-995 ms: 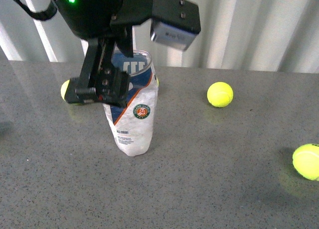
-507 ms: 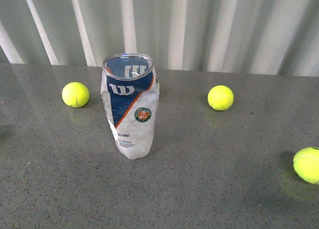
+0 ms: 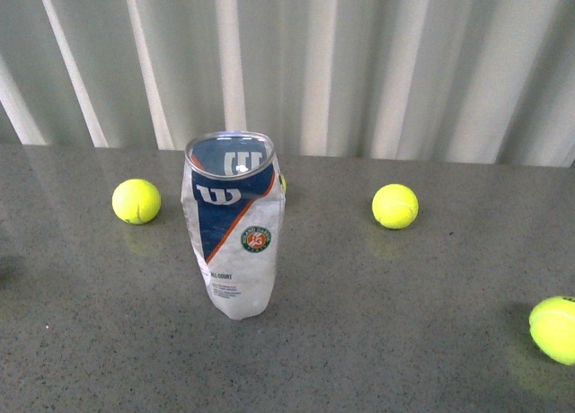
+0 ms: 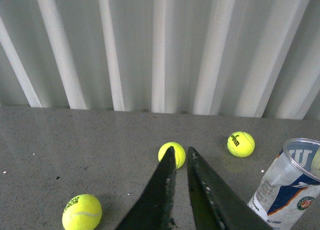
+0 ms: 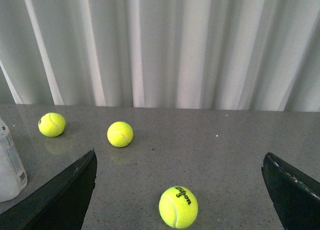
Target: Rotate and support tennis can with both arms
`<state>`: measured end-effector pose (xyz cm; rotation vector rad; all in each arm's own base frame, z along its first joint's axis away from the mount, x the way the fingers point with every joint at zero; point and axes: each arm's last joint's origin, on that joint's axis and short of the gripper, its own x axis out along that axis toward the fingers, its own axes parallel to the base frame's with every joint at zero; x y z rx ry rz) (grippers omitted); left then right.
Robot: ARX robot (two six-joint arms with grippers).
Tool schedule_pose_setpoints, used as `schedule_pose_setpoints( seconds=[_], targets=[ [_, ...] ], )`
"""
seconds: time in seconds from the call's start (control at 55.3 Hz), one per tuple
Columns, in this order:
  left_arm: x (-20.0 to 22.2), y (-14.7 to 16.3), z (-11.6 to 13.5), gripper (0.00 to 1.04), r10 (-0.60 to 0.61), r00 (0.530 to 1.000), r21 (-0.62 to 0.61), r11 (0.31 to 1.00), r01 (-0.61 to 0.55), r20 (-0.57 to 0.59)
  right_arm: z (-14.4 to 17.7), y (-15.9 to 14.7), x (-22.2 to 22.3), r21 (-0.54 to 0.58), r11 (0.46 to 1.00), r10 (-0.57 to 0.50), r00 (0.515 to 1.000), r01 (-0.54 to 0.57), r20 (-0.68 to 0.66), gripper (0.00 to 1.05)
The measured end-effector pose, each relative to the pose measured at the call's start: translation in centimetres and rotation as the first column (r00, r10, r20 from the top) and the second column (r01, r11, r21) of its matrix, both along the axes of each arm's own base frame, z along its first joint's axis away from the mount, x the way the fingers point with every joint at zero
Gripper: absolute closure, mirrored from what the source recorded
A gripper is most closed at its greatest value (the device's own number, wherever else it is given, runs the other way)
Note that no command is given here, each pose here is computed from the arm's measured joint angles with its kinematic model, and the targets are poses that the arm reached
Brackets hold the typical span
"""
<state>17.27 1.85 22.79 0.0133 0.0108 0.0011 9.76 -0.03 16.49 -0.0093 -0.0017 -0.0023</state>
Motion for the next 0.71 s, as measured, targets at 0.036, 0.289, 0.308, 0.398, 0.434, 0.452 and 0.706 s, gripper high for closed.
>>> schedule_pose_setpoints(
  seconds=[0.036, 0.289, 0.308, 0.398, 0.434, 0.452, 0.706],
  targets=[
    [-0.3, -0.1, -0.2, 1.01, 0.000, 1.000, -0.007, 1.000, 0.000, 0.004, 0.0, 0.0, 0.0, 0.000, 1.000, 0.000, 1.000, 0.000, 0.000, 0.07],
    [-2.1, -1.4, -2.5, 1.01, 0.019, 1.000, -0.012, 1.000, -0.019, 0.006, 0.0, 0.0, 0.0, 0.000, 1.000, 0.000, 1.000, 0.000, 0.000, 0.07],
    [-2.2, -1.5, -2.6, 1.01, 0.015, 1.000, -0.013, 1.000, -0.015, 0.008, 0.0, 0.0, 0.0, 0.000, 1.000, 0.000, 1.000, 0.000, 0.000, 0.07],
    [-2.9, -1.8, -3.2, 1.01, -0.005, 1.000, -0.013, 1.000, 0.005, 0.010, 0.0, 0.0, 0.0, 0.000, 1.000, 0.001, 1.000, -0.001, 0.000, 0.07],
    [-3.1, -1.9, -3.5, 1.01, -0.007, 1.000, -0.013, 1.000, 0.007, 0.008, 0.0, 0.0, 0.0, 0.000, 1.000, 0.001, 1.000, -0.001, 0.000, 0.07],
    [-3.2, -1.9, -3.6, 1.01, -0.006, 1.000, -0.013, 1.000, 0.006, 0.008, 0.0, 0.0, 0.0, 0.000, 1.000, 0.000, 1.000, 0.000, 0.000, 0.07],
    [-4.4, -1.9, -4.6, 1.01, -0.003, 1.000, -0.013, 1.000, 0.003, 0.008, 0.0, 0.0, 0.0, 0.000, 1.000, 0.000, 1.000, 0.000, 0.000, 0.07]
  ],
)
